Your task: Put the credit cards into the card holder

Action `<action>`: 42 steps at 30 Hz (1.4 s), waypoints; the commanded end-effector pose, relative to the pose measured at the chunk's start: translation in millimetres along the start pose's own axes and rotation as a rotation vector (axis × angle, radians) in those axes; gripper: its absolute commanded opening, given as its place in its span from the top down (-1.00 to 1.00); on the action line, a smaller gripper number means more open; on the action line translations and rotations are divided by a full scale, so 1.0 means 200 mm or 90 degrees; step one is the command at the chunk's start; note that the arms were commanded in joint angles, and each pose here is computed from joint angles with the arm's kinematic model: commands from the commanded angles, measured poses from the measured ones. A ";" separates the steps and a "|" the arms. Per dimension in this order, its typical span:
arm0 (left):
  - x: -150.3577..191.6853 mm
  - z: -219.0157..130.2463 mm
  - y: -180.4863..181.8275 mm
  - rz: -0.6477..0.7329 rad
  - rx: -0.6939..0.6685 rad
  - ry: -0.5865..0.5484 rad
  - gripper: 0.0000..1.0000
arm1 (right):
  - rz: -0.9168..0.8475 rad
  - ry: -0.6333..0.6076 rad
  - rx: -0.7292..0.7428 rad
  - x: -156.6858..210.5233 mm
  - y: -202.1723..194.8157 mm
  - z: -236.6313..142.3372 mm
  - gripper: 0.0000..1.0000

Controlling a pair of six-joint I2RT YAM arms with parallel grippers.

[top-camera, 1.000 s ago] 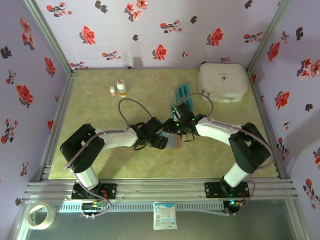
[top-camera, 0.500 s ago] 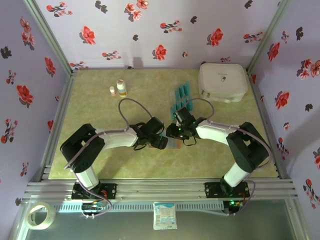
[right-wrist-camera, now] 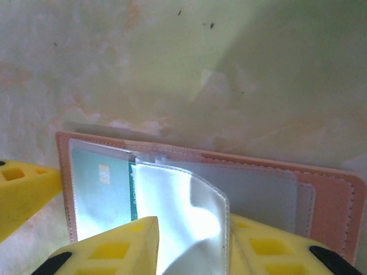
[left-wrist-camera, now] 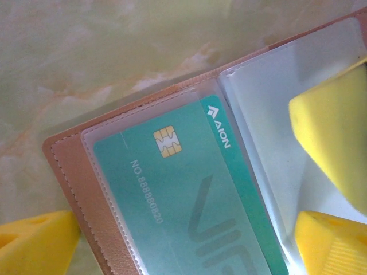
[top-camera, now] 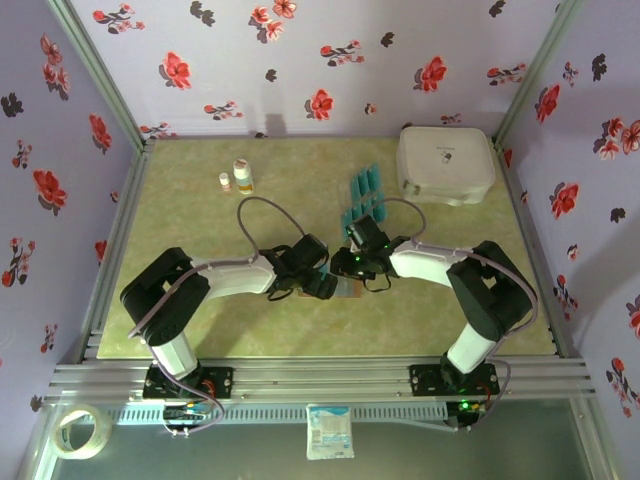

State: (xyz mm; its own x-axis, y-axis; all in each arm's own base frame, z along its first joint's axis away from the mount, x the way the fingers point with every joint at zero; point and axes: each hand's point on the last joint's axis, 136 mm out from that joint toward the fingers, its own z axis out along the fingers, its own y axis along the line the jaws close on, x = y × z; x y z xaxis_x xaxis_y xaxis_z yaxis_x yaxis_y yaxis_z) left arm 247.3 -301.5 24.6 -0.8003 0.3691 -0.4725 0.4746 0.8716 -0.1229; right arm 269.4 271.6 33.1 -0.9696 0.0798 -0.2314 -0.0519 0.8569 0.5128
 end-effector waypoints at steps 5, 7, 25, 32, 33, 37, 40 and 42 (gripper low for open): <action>-0.11 -0.15 -0.04 -0.006 0.036 -0.059 -0.99 | -0.017 -0.013 -0.065 -0.02 0.21 -0.10 0.30; -0.15 -0.22 -0.03 -0.014 0.039 -0.084 -0.99 | -0.020 -0.011 -0.068 -0.02 0.24 -0.10 0.27; -0.22 -0.61 0.26 -0.127 0.001 -0.207 -0.99 | -0.031 0.019 -0.034 0.05 0.35 0.16 0.09; -0.18 -0.62 0.34 -0.149 -0.015 -0.203 -0.99 | -0.023 0.034 -0.038 0.06 0.35 0.24 0.09; -0.17 -0.62 0.34 -0.149 -0.016 -0.201 -0.99 | -0.026 0.034 -0.041 0.05 0.36 0.23 0.09; -0.16 -0.58 0.35 -0.150 -0.023 -0.190 -0.99 | -0.047 0.013 -0.052 0.01 0.42 0.12 0.08; -0.15 -0.55 0.36 -0.150 -0.029 -0.179 -0.99 | -0.063 -0.015 -0.049 -0.02 0.44 -0.01 0.06; -0.14 -0.52 0.37 -0.146 -0.034 -0.169 -0.99 | -0.073 -0.029 -0.026 -0.03 0.41 -0.07 0.06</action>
State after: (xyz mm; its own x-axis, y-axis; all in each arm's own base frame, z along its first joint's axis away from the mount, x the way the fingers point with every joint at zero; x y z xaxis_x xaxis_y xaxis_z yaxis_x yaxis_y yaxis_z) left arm 260.4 -218.5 126.6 -0.7547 0.0861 -0.6504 0.2980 0.9282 -0.2229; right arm 266.9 346.1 60.5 -0.9651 0.0177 -0.2615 -0.1347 0.8224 0.5528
